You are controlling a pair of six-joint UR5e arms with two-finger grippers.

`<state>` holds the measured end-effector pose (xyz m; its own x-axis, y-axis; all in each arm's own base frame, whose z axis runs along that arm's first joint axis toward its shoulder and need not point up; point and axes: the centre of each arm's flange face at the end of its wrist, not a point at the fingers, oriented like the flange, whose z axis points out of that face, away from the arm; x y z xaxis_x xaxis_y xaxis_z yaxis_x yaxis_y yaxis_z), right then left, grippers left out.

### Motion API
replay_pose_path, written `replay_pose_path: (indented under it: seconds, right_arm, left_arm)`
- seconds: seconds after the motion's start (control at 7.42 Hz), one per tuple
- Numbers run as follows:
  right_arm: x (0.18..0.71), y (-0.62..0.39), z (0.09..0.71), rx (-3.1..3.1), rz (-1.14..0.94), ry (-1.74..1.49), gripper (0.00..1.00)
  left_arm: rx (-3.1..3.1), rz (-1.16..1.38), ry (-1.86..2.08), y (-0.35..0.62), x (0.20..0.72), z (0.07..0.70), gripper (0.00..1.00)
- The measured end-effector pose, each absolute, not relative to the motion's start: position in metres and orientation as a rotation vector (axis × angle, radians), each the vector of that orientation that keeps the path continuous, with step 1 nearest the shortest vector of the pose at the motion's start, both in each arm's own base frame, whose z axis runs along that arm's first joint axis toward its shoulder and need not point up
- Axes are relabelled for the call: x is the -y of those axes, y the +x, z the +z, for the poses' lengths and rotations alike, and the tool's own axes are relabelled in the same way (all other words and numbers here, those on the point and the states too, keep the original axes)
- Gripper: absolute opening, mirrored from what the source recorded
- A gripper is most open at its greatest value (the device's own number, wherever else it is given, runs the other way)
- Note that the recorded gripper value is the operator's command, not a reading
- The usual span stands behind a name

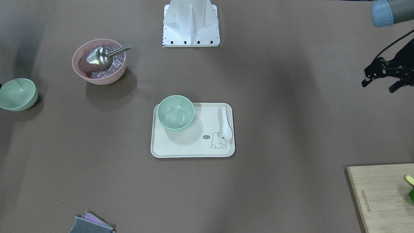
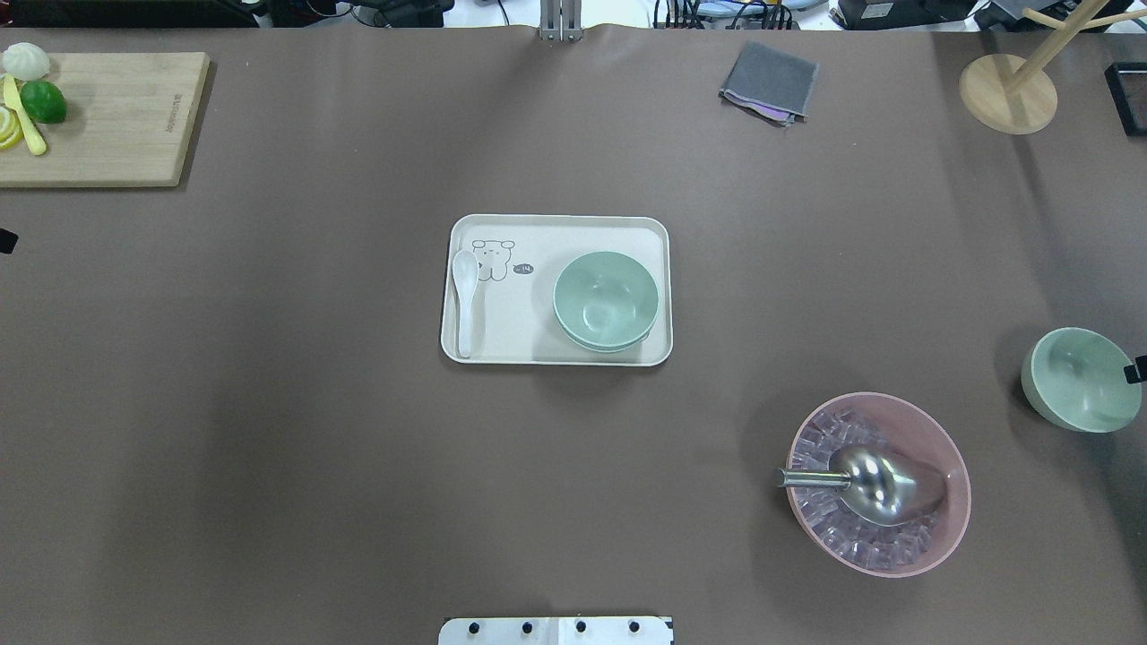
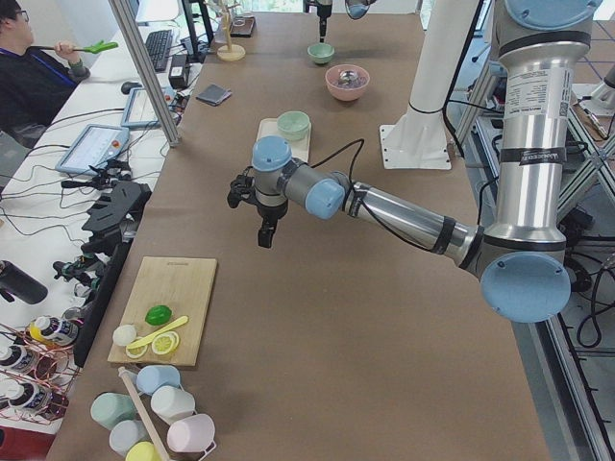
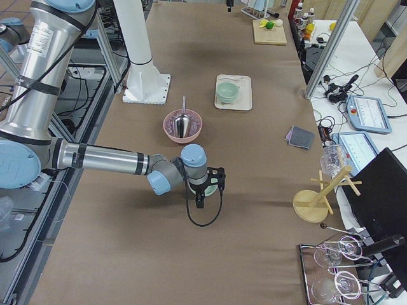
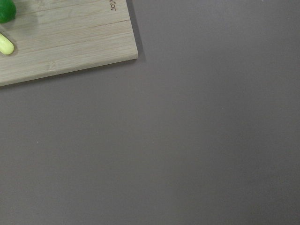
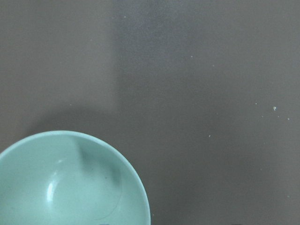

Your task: Stack green bowls together

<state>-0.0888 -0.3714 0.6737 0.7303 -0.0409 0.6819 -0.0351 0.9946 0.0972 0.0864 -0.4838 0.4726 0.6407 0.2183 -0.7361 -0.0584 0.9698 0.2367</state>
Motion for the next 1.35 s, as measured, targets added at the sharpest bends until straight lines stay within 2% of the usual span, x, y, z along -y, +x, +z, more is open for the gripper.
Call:
replay_pose_path:
  seconds: [0.13, 0.4, 0.67, 0.94, 1.35]
  right_arm:
    - [0.372, -0.096, 0.675, 0.751, -0.012, 0.105, 0.51]
    - [0.376, -0.108, 0.672, 0.757, -0.025, 0.103, 0.35]
    - [0.376, -0.112, 0.67, 0.76, -0.033, 0.101, 0.24]
    - [0.377, -0.113, 0.668, 0.765, -0.035, 0.103, 0.0]
    - [0.382, -0.113, 0.66, 0.78, -0.037, 0.113, 0.0]
  left_arm:
    - [-0.862, 0.158, 0.197, 0.086, 0.483, 0.474, 0.98]
    - [-0.861, 0.156, 0.194, 0.086, 0.483, 0.475, 0.98]
    - [-0.861, 0.155, 0.191, 0.087, 0.484, 0.476, 0.98]
    - [-0.862, 0.151, 0.188, 0.087, 0.484, 0.476, 0.98]
    - [-0.863, 0.148, 0.185, 0.088, 0.484, 0.476, 0.98]
